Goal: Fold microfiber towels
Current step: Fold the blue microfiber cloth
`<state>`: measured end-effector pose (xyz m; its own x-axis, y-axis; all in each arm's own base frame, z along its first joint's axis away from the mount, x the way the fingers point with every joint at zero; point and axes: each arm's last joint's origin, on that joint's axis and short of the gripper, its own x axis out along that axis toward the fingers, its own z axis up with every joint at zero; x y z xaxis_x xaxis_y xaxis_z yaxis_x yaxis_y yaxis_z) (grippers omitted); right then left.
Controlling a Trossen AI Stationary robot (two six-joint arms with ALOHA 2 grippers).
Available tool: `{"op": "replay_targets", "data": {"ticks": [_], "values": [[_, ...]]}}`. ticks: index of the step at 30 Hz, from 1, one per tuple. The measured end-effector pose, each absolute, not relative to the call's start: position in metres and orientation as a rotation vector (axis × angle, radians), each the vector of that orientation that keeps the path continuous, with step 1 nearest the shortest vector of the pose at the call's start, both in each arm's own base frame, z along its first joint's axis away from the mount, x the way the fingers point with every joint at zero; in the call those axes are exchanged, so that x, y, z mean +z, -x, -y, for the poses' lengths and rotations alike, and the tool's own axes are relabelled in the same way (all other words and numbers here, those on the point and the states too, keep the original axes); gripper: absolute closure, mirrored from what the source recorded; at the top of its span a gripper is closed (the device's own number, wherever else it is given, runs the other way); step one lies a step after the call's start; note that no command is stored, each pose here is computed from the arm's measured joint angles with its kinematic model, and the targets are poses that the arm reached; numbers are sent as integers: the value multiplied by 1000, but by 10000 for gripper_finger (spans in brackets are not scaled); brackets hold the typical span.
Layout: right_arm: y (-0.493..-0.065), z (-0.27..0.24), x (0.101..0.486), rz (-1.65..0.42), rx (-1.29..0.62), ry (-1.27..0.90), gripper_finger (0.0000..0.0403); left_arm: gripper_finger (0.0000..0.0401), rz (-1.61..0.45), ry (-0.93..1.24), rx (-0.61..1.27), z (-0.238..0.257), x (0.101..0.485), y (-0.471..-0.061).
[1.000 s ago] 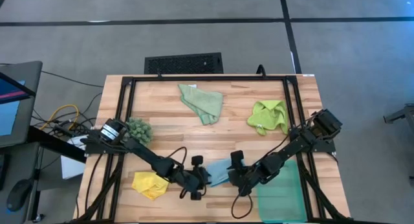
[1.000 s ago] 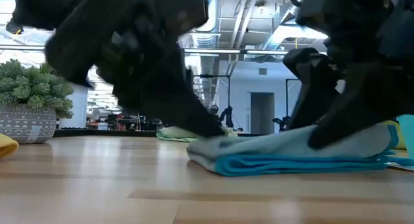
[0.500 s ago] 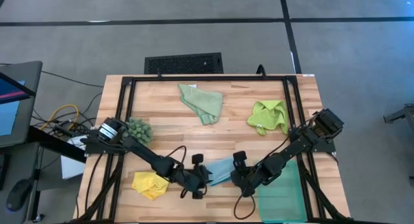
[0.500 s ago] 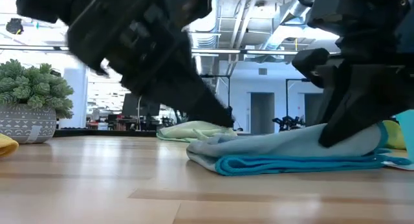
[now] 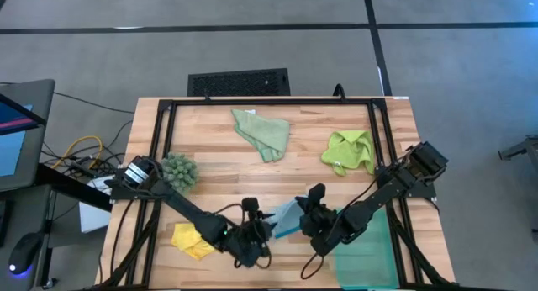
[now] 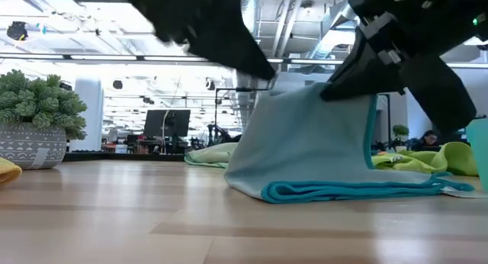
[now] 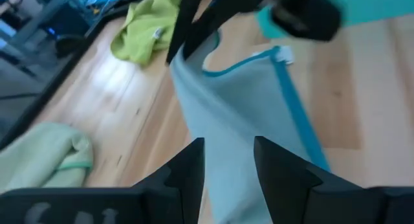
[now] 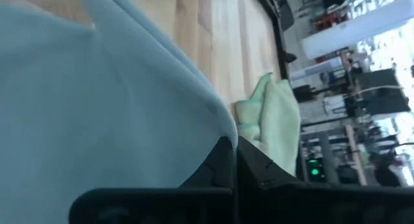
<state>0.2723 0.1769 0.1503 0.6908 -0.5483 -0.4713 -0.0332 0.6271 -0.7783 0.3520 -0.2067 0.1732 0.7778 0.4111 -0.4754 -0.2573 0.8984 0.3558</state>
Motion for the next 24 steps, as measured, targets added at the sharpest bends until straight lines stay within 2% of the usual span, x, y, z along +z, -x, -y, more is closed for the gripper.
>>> {"op": "replay_targets", "data": {"ticks": [8, 15, 24], "values": [[-269, -187, 137, -818, -217, 802, 376, 274, -597, -307, 297, 228, 182, -342], [-262, -200, 135, -852, -80, 734, 385, 274, -672, -255, 200, 225, 169, -350], [-259, -200, 132, -922, 9, 668, 371, 274, -731, -233, 173, 213, 133, -370]]}}
